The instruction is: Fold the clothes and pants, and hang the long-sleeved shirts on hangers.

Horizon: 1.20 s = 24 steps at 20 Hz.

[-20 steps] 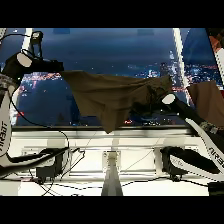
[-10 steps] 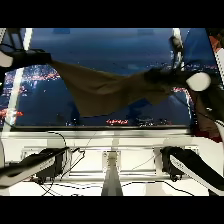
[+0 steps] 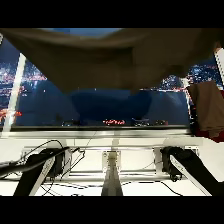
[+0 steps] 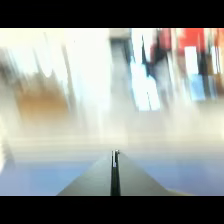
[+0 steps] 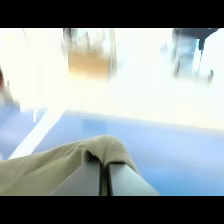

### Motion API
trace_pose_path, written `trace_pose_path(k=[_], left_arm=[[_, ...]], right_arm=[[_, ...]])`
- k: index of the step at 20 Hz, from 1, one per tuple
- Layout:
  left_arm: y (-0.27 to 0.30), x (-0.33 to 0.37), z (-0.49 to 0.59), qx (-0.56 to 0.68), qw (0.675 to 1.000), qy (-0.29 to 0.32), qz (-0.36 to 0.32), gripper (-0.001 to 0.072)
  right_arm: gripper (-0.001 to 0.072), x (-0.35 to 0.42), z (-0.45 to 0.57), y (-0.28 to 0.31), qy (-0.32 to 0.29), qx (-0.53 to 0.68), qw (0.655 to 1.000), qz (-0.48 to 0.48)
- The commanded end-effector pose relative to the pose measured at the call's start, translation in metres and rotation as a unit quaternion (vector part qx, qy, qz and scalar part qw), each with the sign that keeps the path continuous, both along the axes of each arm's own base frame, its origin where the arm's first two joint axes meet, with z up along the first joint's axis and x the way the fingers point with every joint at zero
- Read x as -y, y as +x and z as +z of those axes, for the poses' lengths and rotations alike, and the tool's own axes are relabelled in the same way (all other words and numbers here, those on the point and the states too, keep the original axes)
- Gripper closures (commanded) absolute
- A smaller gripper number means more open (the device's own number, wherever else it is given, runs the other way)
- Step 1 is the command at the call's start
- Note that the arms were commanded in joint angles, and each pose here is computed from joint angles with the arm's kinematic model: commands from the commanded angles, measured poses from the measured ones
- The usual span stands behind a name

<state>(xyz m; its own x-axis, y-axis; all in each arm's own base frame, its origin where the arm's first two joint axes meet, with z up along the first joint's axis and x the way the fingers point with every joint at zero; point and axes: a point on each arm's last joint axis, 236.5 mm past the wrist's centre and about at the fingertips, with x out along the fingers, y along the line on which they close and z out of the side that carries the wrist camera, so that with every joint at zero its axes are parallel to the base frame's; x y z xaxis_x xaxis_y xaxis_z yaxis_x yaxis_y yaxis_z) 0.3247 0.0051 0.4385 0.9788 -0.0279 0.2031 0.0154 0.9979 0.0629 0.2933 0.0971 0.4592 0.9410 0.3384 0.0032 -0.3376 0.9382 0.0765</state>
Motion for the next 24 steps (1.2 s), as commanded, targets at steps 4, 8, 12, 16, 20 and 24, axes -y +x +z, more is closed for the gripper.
trace_pose_path(k=[4, 8, 12, 16, 20, 24], left_arm=[[-0.153, 0.0, 0.111, 0.233, 0.972, 0.014, 0.039, 0.0695], [-0.099, -0.001, 0.068, 0.127, 0.99, 0.048, 0.041, 0.0696], [0.036, -0.004, -0.091, -0.17, 0.984, 0.059, 0.002, 0.0696], [0.141, -0.003, -0.239, -0.331, 0.941, 0.062, -0.026, 0.0695], [0.21, -0.001, -0.314, -0.335, 0.94, 0.058, -0.016, 0.0695], [0.235, 0.0, -0.328, -0.304, 0.951, 0.06, -0.005, 0.0696]], right_arm=[[0.0695, 0.023, 0.087, -0.089, 0.027, 0.123, 0.992, -0.003], [0.0695, 0.012, 0.041, -0.044, -0.01, 0.032, 0.999, -0.004], [0.0694, -0.006, -0.089, 0.046, -0.094, -0.19, 0.977, 0.0], [0.0694, -0.015, -0.215, 0.128, -0.16, -0.341, 0.926, -0.005], [0.0694, -0.013, -0.302, 0.211, -0.189, -0.366, 0.911, -0.034], [0.0694, 0.014, -0.363, 0.26, -0.143, -0.389, 0.907, -0.077]])
